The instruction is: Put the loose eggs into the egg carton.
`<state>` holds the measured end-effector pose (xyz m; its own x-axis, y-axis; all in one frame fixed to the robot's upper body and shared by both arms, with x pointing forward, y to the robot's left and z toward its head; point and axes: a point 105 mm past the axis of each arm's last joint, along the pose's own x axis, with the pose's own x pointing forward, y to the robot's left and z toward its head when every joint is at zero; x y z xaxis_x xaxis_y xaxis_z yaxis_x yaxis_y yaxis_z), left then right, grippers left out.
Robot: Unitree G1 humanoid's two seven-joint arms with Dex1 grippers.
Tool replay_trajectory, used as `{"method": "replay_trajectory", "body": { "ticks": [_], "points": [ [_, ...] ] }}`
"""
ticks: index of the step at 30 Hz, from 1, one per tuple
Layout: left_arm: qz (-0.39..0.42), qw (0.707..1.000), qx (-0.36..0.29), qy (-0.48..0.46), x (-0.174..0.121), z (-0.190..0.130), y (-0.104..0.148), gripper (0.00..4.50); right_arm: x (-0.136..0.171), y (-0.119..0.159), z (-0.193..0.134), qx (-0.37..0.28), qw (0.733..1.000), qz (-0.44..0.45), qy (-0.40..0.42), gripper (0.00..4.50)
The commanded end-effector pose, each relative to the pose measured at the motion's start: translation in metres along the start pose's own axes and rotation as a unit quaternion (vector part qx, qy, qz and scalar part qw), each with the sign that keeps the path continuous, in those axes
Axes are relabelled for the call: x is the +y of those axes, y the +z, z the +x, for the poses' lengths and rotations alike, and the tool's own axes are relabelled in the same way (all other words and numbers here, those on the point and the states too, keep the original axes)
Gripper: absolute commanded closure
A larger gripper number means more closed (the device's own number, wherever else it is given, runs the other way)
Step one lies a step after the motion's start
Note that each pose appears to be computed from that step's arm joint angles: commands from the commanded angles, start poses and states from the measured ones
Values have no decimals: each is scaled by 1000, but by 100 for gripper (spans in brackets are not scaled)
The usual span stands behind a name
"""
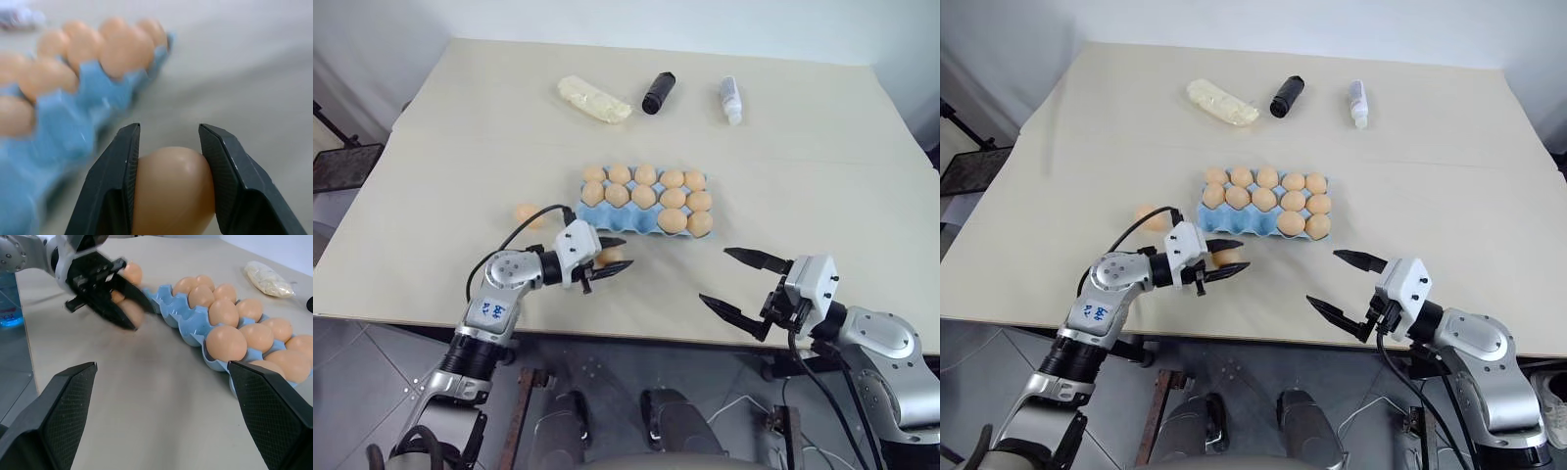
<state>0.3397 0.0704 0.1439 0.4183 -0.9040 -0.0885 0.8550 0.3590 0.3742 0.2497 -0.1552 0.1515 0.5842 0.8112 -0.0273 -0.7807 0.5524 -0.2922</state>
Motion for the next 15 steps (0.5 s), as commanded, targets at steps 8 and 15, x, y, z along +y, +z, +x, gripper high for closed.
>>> {"method": "replay_trajectory", "body": {
  "ticks": [8,15],
  "points": [
    [23,997,-58,43,42,49,30,274,-3,9,7,-18,1000,-14,-9,0],
    [-2,996,-79,39,44,64,28,160,-1,12,8,-23,999,-14,-19,0]
  ]
}}
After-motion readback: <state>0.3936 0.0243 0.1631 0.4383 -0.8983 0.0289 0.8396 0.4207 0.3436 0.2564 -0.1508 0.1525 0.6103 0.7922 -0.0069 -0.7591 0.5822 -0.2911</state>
